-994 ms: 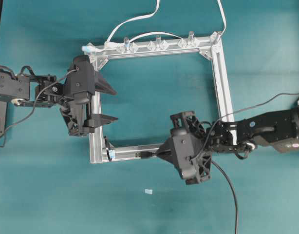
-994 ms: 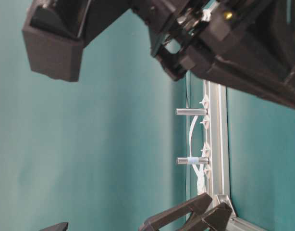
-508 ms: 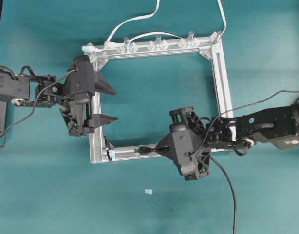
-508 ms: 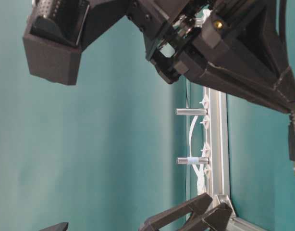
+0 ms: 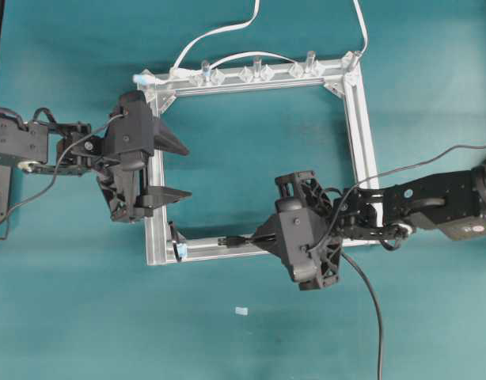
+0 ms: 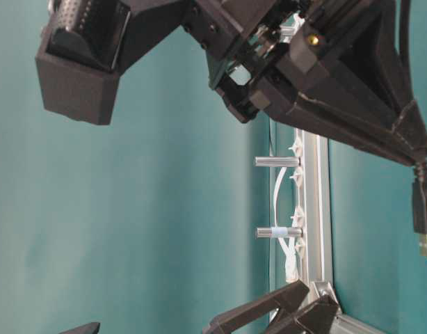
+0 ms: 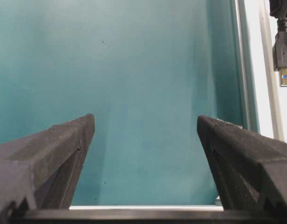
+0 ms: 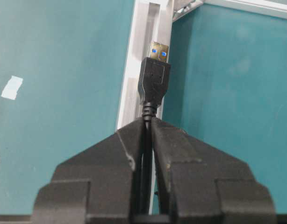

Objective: Insert the wire through the string loop located on the left side.
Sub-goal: 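Push the plug through the black zip-tie loop with the right gripper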

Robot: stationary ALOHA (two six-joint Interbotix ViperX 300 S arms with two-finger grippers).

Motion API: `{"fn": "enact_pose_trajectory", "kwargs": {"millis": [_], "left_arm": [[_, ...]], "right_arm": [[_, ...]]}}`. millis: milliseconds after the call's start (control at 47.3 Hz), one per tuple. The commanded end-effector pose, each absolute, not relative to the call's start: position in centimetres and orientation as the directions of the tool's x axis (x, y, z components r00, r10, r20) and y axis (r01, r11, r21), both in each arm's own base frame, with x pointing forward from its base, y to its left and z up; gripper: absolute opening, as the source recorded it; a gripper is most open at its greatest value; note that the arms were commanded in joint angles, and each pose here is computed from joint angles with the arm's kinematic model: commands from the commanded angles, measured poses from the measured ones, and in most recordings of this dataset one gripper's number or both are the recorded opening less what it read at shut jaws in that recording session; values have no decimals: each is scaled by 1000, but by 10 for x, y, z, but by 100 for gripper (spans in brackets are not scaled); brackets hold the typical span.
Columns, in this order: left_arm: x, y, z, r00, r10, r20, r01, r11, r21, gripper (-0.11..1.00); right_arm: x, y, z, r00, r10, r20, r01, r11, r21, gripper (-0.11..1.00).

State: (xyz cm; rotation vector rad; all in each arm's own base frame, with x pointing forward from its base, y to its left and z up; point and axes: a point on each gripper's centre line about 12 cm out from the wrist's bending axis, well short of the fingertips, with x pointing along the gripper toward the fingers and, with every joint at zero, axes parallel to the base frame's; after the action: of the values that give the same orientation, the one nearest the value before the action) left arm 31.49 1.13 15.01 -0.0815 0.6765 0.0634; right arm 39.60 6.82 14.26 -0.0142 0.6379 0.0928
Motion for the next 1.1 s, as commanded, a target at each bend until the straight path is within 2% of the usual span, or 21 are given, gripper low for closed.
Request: {"fn": "enact_pose_trajectory", "kwargs": {"millis": [0, 656, 1079], "left_arm": [[317, 10, 159, 797, 30, -603, -83, 995, -60, 90], [315, 9, 159, 793, 26, -608, -78, 995, -60, 90], [288, 7, 168, 776, 19, -631, -74, 995, -62, 90]], "right_arm": [[400, 68, 161, 830, 84, -552, -91, 996, 15, 7], [401, 68, 163, 832, 83, -548, -89, 996, 15, 7], [410, 68, 168, 841, 84, -535, -88, 996, 19, 7]]}}
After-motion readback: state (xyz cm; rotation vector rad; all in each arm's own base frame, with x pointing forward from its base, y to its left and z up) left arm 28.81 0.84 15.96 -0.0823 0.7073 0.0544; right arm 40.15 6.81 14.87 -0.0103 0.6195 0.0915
